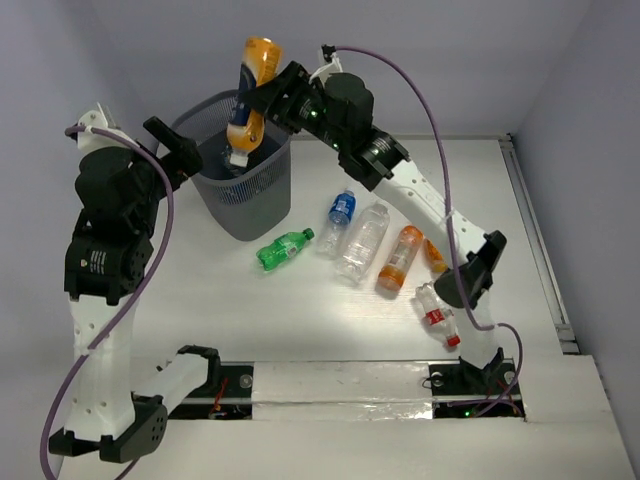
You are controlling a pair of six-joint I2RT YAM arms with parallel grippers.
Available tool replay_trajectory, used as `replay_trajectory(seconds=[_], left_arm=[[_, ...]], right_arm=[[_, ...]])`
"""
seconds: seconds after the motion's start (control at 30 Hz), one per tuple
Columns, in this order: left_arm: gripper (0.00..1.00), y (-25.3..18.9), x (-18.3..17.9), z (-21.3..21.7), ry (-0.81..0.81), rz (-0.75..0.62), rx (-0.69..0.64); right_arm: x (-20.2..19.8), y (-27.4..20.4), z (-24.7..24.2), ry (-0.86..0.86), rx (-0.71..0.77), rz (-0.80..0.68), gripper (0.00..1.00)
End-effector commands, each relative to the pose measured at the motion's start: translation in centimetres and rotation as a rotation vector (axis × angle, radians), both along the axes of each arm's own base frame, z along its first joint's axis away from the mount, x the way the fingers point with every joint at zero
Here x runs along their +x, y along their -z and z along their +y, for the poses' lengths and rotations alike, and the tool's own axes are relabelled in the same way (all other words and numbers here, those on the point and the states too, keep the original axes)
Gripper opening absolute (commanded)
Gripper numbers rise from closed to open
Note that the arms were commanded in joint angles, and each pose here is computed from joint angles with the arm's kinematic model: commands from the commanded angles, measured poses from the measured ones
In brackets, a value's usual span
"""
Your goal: Put the plastic bottles in the bin
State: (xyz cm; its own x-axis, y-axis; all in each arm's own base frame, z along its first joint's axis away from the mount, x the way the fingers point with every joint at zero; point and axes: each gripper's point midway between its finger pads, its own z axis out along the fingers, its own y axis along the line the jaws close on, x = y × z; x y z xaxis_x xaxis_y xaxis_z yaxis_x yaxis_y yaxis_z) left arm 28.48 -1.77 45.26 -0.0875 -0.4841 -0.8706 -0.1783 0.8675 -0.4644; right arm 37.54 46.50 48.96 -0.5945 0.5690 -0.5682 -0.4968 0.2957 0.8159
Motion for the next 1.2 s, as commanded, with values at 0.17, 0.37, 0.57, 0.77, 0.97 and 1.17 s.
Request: replay_trajectory(seconds=[0.17,0.37,0.57,0.77,0.97,1.17], left_arm=[[0.99,0.9,-1.1,-2.2,0.132,-0.039,0.009],[0.99,2.0,-0.6,-4.5,0.227,0.031,0.080],[0.81,2.6,-0.3,-7.2,0.346,0.064,0.077],[0.20,5.4,0.2,-11.8,0.513,0.165,0.034],[0.05,12.4,0.3,-21.6,0.662,0.342,0.093],[0.20,20.1,3.7,-25.0,0.624,0.518,0.185]], right_arm=[[5.9,-1.9,-1.1,0.233,0.114,-0.010,0.68],[7.0,2.3,-0.1,0.235,-0.025,-0.002,1.00],[5.8,-0.9,-2.9,0.251,-0.034,-0.073,1.00],[4.3,0.2,-10.1,0.339,-0.151,-0.104,0.57],[-2.3,8.9,-21.4,0.424,-0.282,0.007,0.03],[-9.3,18.3,-30.6,0.531,-0.420,0.183,0.12]])
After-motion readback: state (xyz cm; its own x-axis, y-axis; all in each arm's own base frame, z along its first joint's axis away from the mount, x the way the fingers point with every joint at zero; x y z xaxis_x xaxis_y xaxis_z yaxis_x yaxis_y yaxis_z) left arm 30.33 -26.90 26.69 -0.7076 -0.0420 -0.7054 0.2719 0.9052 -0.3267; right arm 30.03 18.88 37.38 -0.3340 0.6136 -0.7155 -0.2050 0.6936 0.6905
